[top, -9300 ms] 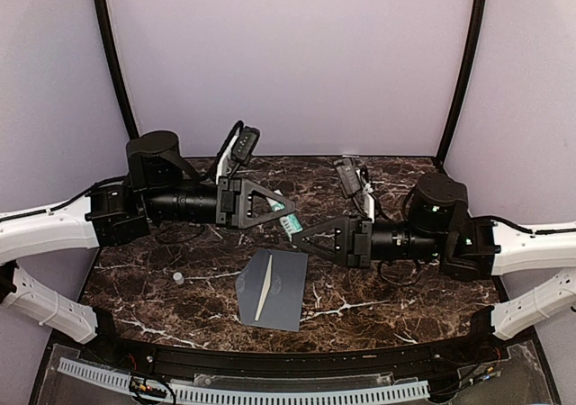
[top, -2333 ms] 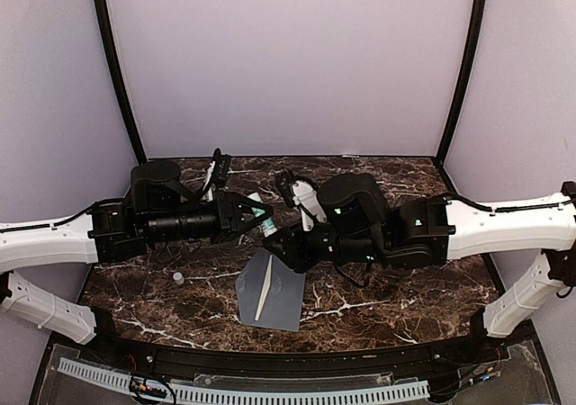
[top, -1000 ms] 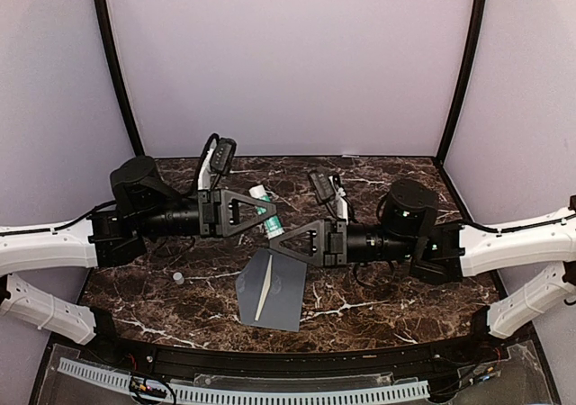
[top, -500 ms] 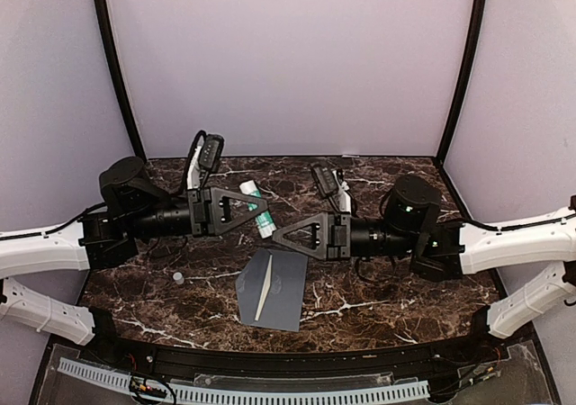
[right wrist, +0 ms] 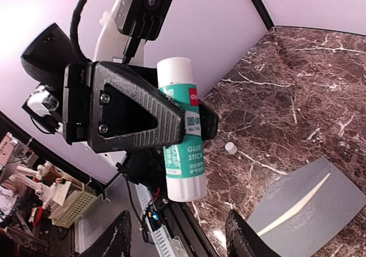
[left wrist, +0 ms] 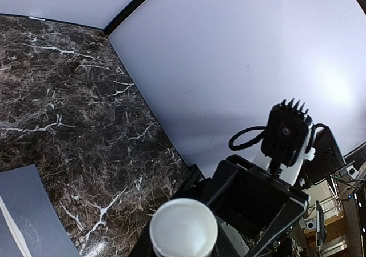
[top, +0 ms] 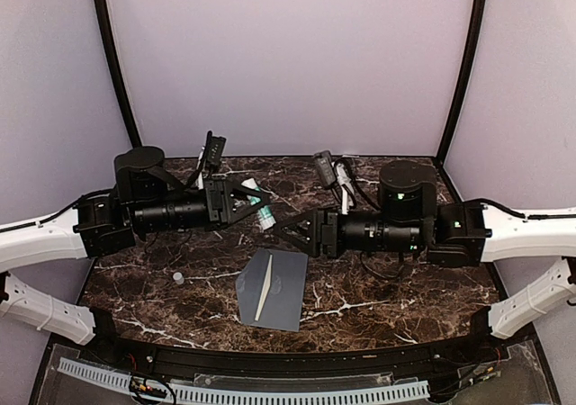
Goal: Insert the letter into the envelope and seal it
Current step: Unscrew the solid glue.
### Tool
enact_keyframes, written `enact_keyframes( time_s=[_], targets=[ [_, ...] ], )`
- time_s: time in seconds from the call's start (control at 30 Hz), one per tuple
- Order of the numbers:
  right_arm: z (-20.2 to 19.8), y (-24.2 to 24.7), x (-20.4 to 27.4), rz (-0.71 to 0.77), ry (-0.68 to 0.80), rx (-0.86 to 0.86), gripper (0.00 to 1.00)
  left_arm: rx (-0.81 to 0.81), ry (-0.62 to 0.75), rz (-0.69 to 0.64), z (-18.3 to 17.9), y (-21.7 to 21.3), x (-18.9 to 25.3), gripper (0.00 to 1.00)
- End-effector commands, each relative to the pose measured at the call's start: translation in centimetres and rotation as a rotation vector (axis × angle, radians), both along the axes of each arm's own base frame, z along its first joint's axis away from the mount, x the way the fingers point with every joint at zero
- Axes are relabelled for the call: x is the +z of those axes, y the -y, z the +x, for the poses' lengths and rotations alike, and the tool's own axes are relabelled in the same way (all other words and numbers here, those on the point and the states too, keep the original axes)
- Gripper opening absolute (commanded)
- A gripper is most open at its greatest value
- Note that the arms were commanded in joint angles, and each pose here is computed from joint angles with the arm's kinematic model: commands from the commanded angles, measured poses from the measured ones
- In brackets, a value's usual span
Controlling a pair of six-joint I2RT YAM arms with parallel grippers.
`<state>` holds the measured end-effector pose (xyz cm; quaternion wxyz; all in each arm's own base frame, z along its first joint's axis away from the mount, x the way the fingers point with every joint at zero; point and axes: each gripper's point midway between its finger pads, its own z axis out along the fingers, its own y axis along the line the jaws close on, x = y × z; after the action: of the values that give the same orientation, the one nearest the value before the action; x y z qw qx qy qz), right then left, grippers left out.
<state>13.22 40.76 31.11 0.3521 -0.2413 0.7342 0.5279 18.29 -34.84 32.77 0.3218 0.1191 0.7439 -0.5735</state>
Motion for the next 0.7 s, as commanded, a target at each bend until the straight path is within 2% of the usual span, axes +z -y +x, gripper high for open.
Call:
enact_keyframes(
  time_s=[0.0,0.2,0.37,0.67],
  targets=[
    [0.7,-0.1,-1.1,-0.145,0.096,-0.085,0.54,0.071,-0.067,0.052,0.8,-0.6,-1.3,0.0],
    [1.0,-1.4,-2.1,-0.229,0.109,-0.107,0.57,0.056,-0.083,0.059,0.7,-0.3,-1.7,0.0],
    [1.9,-1.9,-2.8,-0.282,0.108,-0.145,0.48,0.04,-0.089,0.06,0.6,0.1,-1.9,0.0],
    [1.3,-3.1,-2.8,-0.269,0.12,-0.099,0.35,0.023,-0.094,0.063,0.6,0.6,-2.1,0.0]
  ],
)
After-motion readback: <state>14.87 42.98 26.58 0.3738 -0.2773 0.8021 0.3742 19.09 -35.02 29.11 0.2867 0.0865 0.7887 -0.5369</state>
